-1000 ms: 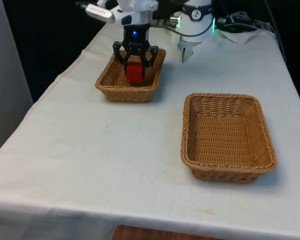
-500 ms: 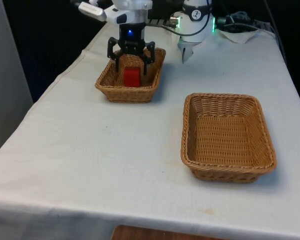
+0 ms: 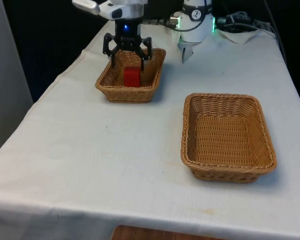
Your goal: Pick up the red cube and place it into the right basket.
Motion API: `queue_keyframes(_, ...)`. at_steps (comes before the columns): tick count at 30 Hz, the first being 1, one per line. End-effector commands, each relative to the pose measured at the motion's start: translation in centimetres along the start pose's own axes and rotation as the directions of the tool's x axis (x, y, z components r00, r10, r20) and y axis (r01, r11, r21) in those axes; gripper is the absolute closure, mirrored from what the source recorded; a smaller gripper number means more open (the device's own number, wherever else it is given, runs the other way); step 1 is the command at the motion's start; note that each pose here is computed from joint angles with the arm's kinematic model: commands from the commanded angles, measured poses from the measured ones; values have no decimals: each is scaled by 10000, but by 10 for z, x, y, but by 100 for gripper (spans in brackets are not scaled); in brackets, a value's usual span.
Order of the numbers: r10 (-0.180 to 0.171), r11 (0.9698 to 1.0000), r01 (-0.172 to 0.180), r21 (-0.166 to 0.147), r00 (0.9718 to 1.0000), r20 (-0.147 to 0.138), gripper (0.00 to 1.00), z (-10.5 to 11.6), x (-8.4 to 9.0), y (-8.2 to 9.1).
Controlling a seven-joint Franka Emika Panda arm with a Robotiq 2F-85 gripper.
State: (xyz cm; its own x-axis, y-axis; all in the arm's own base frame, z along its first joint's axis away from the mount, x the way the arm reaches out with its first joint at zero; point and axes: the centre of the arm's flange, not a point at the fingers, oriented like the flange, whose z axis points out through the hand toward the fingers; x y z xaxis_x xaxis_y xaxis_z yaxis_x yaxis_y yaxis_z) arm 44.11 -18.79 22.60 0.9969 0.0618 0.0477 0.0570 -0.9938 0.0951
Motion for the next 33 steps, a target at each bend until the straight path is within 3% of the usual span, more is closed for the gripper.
queue_keyframes(1, -33, 10000, 33, 17, 10000, 34, 0, -4, 2, 1)
queue_keyframes(9, -330, 9991, 337, 276, 9991, -270, 0, -26, 9, -4)
queue_keyframes(10, -434, 9989, 438, 193, 9989, -196, 0, -30, 11, -5)
queue_keyframes(16, -663, 9975, 671, 210, 9971, -370, 0, -50, 18, -16)
queue_keyframes(17, -666, 9970, 683, 360, 9967, -466, 0, -50, 17, -16)
queue_keyframes(19, -713, 9973, 722, 165, 9964, -458, 0, -57, 23, -24)
queue_keyframes(26, -734, 9973, 738, 40, 9956, -576, 0, -69, 31, -38)
queue_keyframes(27, -746, 9970, 758, 155, 9950, -668, 0, -69, 29, -39)
queue_keyframes(28, -718, 9974, 721, 28, 9957, -592, 0, -70, 32, -39)
queue_keyframes(33, -540, 9985, 543, 20, 9963, -672, 0, -78, 41, -46)
